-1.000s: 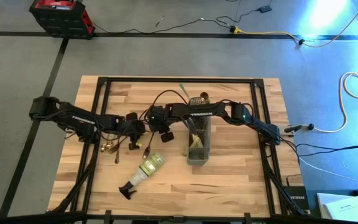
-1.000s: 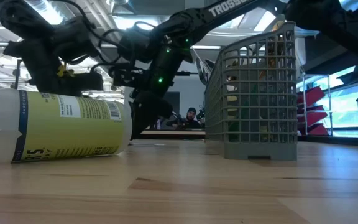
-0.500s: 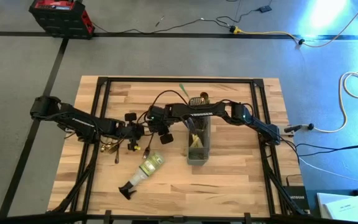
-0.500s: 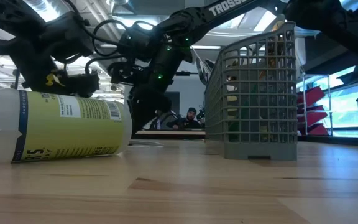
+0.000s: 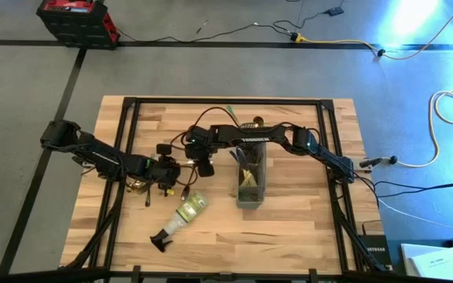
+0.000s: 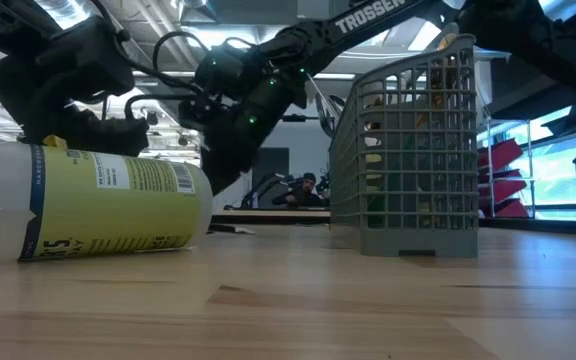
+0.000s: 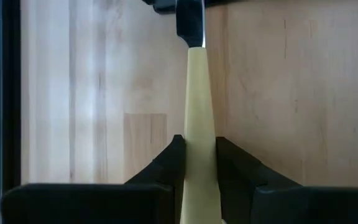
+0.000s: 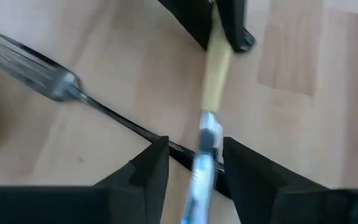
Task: Sort silverware
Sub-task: Put the table knife into the silverware basket
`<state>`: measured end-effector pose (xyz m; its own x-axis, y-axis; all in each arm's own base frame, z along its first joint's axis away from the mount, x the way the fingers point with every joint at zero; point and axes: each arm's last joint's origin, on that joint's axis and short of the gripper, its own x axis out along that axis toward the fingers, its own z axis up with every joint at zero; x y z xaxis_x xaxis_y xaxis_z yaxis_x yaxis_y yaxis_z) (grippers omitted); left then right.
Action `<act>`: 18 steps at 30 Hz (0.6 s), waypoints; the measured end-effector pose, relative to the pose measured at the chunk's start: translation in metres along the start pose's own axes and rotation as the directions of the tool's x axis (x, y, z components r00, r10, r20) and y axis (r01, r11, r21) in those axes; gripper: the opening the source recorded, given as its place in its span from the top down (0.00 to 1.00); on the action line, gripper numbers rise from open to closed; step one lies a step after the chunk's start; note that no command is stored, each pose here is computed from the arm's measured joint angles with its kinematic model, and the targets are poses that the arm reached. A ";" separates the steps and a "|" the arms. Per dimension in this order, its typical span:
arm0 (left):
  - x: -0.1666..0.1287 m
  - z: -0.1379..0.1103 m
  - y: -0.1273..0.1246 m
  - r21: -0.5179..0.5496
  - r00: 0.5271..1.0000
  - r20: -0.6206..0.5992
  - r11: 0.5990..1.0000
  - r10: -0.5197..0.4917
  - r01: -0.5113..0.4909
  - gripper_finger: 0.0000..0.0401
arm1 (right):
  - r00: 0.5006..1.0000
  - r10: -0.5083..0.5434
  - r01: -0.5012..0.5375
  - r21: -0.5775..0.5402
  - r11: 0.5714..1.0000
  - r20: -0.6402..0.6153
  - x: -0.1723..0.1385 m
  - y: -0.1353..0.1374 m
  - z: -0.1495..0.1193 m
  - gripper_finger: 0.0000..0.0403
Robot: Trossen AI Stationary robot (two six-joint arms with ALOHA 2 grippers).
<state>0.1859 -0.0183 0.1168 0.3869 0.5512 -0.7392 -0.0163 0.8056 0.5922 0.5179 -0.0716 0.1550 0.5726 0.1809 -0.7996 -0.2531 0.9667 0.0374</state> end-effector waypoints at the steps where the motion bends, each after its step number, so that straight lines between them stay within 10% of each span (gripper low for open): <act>1: 0.000 0.000 0.000 0.000 1.000 0.002 1.000 0.002 -0.002 0.86 | 1.000 0.017 -0.017 0.015 1.000 0.010 0.000 0.000 0.001 0.65; 18: -0.001 0.004 0.002 0.042 0.998 0.028 0.998 0.051 -0.052 0.86 | 0.996 0.002 -0.019 0.182 0.983 0.091 0.013 -0.021 -0.008 0.50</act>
<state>0.1891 -0.0184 0.1199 0.4116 0.5852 -0.6986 0.0026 0.7658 0.6430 0.5246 -0.0914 0.1387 0.6407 0.1990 -0.7416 -0.1181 0.9799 0.1609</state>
